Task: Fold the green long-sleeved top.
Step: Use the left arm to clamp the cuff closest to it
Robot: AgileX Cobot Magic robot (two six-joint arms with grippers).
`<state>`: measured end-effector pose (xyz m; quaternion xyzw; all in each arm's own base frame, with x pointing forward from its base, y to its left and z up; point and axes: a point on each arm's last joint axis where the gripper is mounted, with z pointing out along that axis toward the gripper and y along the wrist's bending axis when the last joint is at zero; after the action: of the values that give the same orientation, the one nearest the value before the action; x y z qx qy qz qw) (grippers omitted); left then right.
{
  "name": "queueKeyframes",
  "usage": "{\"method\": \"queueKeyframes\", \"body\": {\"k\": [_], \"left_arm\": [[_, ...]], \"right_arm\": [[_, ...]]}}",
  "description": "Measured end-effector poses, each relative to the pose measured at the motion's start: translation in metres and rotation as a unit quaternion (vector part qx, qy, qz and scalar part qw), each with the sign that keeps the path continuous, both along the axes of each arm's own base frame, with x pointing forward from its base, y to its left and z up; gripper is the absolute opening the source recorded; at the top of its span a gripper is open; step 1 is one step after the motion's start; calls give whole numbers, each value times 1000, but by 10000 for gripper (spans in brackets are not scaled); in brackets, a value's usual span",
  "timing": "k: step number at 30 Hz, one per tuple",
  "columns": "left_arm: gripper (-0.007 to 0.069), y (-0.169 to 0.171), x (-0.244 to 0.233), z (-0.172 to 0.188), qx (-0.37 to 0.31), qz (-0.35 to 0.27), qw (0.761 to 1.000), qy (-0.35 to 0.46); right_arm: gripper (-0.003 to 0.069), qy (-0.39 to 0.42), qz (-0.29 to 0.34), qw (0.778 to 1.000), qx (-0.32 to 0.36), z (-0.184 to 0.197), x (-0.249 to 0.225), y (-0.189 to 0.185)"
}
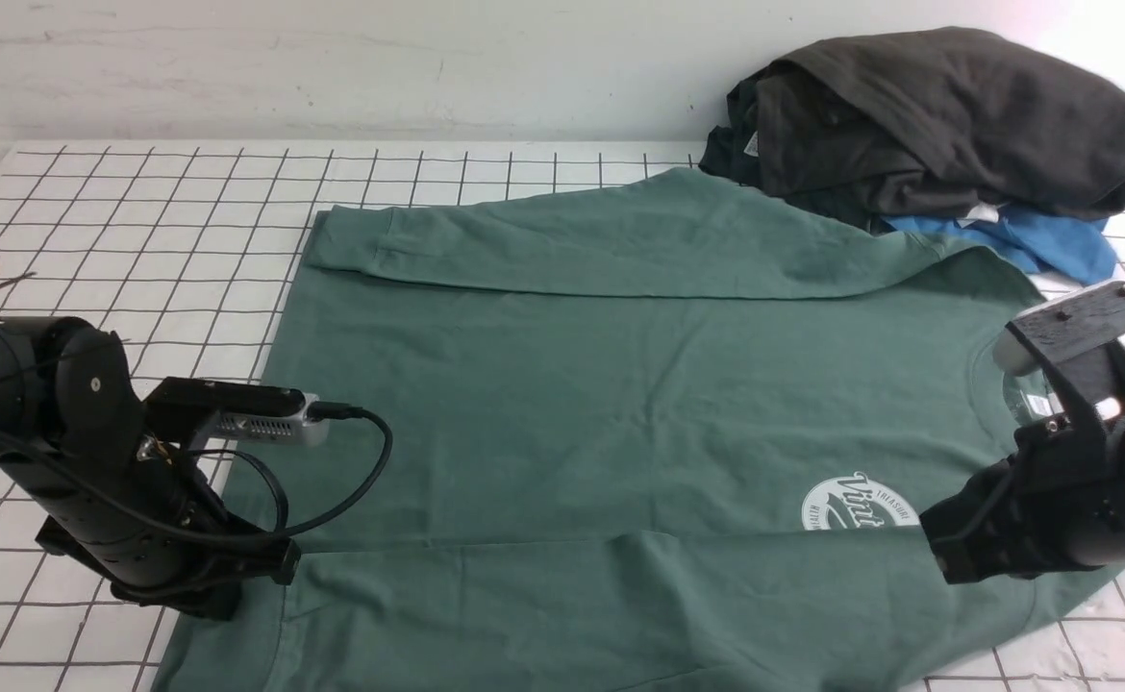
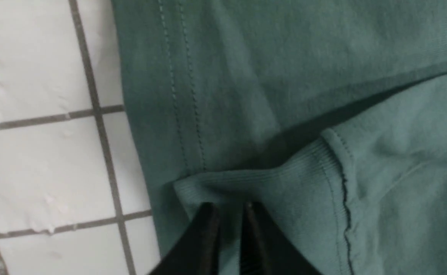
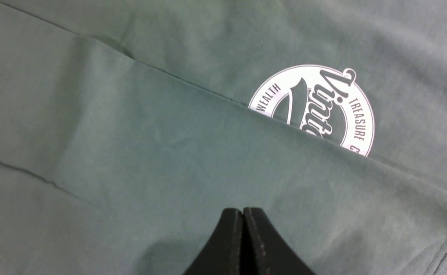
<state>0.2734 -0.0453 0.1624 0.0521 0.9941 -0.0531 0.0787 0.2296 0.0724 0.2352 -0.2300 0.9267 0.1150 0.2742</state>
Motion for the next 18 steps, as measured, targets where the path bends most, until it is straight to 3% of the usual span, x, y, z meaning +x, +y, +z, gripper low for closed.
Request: {"method": "queueKeyframes", "body": {"k": [5,11,14,18], "left_arm": [[-6,-6,8,21,-8,-7,1000,-22],[-8,-19,14,76,-22,-33,996,-77],[8,-17,7,69,-12,-39,998,-37],[113,-11,-3,35,2,-36,999,21]], "right_arm": [[-10,0,-1,1000,1,0,0,0],[-10,0,-1,1000,1,0,0,0],[-10,0,0,1000,0,0,0,0],[-10,3,1,1000,1,0,0,0]]}}
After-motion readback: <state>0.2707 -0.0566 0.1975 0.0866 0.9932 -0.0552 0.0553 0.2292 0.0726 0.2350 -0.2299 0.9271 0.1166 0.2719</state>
